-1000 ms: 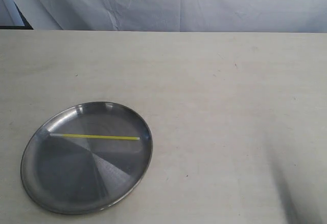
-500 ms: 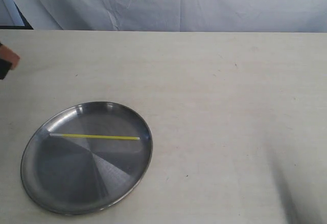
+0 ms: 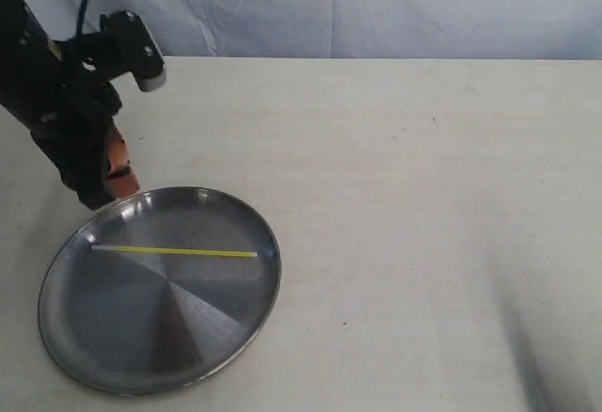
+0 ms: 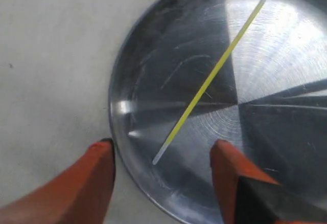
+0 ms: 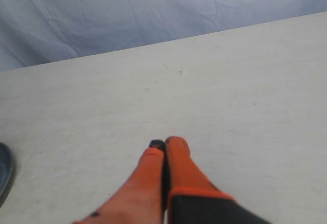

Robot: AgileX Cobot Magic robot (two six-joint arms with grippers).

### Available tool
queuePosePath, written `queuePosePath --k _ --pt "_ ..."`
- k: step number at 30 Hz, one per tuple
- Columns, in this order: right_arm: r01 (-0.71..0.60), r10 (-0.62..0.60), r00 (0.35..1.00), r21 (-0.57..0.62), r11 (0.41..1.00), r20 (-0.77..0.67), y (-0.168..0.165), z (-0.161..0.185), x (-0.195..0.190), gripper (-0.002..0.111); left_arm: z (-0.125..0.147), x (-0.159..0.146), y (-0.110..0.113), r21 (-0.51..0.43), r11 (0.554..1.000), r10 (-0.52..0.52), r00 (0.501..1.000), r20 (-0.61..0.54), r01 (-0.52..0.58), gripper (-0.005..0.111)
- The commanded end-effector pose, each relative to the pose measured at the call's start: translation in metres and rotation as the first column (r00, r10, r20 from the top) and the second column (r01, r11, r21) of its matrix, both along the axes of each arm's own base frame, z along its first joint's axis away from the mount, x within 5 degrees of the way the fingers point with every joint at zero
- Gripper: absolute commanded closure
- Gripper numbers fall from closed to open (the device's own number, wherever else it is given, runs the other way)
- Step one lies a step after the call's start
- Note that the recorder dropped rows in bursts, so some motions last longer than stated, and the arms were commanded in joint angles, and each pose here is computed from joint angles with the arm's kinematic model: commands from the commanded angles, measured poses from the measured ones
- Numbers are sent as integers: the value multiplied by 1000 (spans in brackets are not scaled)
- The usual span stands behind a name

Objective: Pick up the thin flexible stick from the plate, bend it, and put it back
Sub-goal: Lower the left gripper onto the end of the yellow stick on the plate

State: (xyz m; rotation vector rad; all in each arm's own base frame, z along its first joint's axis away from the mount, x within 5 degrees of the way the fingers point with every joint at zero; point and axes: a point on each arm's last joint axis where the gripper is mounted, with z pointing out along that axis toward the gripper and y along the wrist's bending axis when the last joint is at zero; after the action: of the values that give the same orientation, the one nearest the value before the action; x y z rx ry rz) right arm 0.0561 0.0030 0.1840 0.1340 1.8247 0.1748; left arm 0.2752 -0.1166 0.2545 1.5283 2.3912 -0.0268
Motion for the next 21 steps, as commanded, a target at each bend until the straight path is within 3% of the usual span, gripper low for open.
queuePosePath --k 1,4,21 --pt "7 -7 1000 0 1000 12 0 0 0 109 -23 5 -11 93 989 -112 992 -55 116 50" --pt "7 -7 1000 0 1000 12 0 0 0 109 -36 9 -11 134 981 -126 988 -91 138 50" --pt "7 -7 1000 0 1000 12 0 0 0 109 -65 14 -13 156 968 -175 974 -146 198 50"
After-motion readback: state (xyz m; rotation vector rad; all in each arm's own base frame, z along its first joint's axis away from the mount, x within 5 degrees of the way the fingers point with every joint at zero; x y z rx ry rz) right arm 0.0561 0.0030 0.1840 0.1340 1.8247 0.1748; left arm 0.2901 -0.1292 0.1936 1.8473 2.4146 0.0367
